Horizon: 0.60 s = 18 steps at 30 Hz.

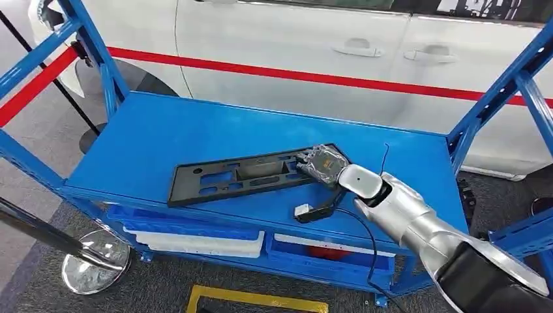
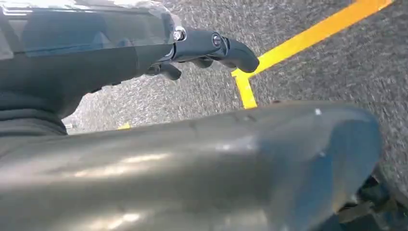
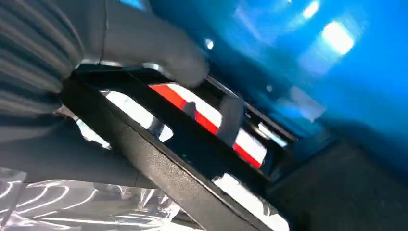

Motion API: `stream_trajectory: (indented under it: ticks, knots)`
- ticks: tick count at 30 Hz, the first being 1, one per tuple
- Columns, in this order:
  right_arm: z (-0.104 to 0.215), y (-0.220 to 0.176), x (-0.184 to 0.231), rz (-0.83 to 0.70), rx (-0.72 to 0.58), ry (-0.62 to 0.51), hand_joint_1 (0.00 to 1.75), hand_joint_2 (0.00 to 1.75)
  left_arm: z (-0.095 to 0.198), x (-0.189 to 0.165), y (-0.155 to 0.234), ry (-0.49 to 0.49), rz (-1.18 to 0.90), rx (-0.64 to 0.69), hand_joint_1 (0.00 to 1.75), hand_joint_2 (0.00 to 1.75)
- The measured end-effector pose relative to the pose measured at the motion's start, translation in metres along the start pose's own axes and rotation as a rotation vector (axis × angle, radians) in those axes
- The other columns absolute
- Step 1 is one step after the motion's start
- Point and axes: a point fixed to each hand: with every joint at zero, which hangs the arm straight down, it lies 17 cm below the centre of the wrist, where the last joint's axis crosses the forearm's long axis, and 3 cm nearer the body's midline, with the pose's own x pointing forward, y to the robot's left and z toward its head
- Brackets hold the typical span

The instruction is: Take the parts from the cabinet and place them on the table.

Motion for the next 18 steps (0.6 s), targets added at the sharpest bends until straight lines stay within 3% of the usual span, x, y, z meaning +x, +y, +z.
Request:
stream_trajectory:
  ticks: [6,10,16,18]
  knots:
    - [-0.003,-0.008,0.004,-0.043,-0.021,-0.024,1.75,1.75,0.000,0.001,-0.002,-0.002,-0.002,-0.006,0.00,0.00]
    - [-0.002,-0.019,0.019,-0.192,-0.068,-0.093,1.75,1.75,0.000,0.001,-0.001,-0.002,-0.008,-0.007,0.00,0.00]
    - [0.000,-0.018,0.029,-0.262,-0.076,-0.116,1.75,1.75,0.000,0.000,-0.002,0.000,-0.009,-0.008,0.00,0.00]
    - [0.002,-0.028,0.037,-0.374,-0.106,-0.156,1.75,1.75,0.000,-0.003,-0.002,0.001,-0.008,-0.011,0.00,0.00]
